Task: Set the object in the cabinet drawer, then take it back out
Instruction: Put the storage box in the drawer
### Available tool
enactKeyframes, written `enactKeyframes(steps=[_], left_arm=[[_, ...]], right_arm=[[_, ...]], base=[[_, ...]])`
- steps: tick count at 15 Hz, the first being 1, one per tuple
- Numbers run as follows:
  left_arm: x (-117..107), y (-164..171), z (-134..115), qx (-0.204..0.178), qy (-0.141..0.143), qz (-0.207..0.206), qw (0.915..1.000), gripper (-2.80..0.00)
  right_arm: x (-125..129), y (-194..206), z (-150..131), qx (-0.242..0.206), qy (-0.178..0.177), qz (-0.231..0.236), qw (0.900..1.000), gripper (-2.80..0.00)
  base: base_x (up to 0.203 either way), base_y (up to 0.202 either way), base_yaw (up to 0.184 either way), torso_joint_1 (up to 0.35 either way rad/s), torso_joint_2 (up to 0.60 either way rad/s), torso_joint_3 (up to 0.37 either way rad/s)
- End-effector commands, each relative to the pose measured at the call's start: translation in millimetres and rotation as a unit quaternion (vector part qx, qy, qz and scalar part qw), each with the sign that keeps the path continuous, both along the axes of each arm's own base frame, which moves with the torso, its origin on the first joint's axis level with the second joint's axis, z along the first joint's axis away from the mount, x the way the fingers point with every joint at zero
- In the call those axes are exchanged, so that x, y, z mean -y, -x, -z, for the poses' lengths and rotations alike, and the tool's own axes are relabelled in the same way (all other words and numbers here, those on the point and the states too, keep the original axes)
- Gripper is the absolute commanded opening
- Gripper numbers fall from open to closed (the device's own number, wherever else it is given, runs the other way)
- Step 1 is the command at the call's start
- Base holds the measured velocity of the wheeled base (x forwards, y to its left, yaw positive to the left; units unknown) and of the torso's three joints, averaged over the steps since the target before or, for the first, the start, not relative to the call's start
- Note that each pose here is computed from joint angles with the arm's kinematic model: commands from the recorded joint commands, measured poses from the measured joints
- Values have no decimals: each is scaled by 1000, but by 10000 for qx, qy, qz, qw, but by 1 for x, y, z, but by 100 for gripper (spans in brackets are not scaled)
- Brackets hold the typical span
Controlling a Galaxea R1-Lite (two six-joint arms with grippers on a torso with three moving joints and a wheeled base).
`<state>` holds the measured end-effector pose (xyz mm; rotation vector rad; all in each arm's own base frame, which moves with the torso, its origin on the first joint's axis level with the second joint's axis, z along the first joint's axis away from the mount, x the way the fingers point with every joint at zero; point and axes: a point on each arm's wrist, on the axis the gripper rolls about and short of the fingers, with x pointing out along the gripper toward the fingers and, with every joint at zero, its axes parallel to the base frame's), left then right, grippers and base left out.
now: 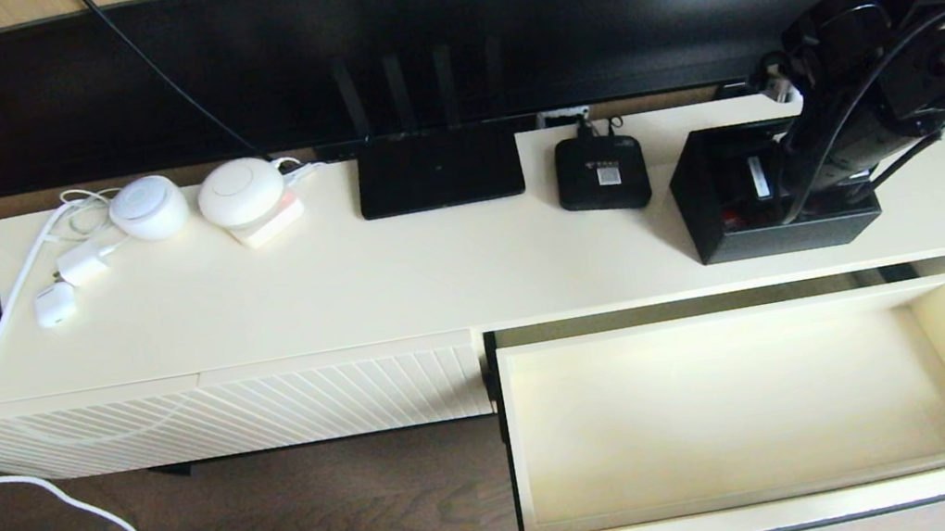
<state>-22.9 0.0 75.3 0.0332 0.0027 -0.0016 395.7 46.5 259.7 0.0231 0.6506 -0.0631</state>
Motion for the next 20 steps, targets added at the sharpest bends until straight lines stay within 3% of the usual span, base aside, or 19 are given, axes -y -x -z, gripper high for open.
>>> enactKeyframes(steps=[1,14,20], left_arm=[[0,0,0,-11,-3,0,10000,-280],[0,0,0,-9,-3,0,10000,-280],[0,0,0,-16,-3,0,10000,-280]], right_arm=[[0,-2,2,-22,-4,1,10000,-280],[0,4,-3,23,-10,-8,10000,-280],[0,49,-45,413,-14,-102,9991,-280]], base=[[0,0,0,0,0,0],[0,0,0,0,0,0],[0,0,0,0,0,0]])
